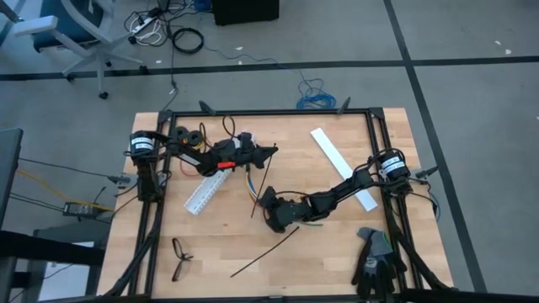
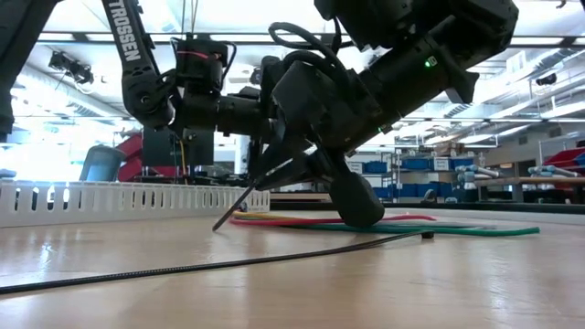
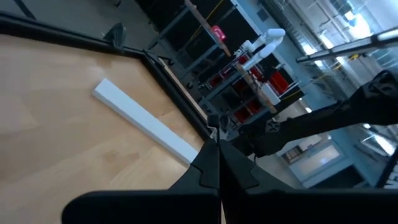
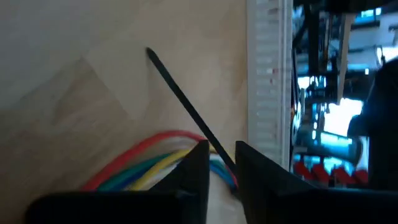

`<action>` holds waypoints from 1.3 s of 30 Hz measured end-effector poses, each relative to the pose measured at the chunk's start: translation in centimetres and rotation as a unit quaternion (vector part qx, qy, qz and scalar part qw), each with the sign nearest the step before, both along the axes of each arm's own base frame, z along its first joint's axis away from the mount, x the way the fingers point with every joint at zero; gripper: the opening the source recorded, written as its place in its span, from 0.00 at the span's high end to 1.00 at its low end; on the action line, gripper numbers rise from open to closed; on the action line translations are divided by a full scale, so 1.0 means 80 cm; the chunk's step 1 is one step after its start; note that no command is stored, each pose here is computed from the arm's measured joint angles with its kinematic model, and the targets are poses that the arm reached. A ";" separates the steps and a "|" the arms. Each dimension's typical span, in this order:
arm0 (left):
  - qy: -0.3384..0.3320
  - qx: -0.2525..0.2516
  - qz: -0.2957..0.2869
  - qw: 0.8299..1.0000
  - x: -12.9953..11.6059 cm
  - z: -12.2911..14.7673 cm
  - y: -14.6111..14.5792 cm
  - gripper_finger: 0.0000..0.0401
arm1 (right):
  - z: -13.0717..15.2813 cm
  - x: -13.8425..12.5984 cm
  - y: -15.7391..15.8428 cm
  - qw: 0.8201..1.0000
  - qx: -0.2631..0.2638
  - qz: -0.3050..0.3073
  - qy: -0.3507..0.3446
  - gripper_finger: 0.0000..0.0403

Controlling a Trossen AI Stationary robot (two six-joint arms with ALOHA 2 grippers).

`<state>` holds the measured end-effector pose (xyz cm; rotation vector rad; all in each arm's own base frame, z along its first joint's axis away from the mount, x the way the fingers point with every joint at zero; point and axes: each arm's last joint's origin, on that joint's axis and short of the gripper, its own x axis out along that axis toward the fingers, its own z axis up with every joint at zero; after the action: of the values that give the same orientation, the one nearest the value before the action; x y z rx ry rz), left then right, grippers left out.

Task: Ziptie cables
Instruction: Insert the black zip tie into the lock head

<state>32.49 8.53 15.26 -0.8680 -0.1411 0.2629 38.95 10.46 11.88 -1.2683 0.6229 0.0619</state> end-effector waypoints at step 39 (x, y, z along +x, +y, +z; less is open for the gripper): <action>-0.060 0.012 -0.039 0.997 0.014 0.022 -0.019 1.00 | -0.002 0.002 -0.006 0.999 0.031 -0.006 -0.007 1.00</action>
<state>33.58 7.05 17.03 -0.8635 -0.2204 0.1356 39.15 9.96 11.74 -1.2051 0.6113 0.0615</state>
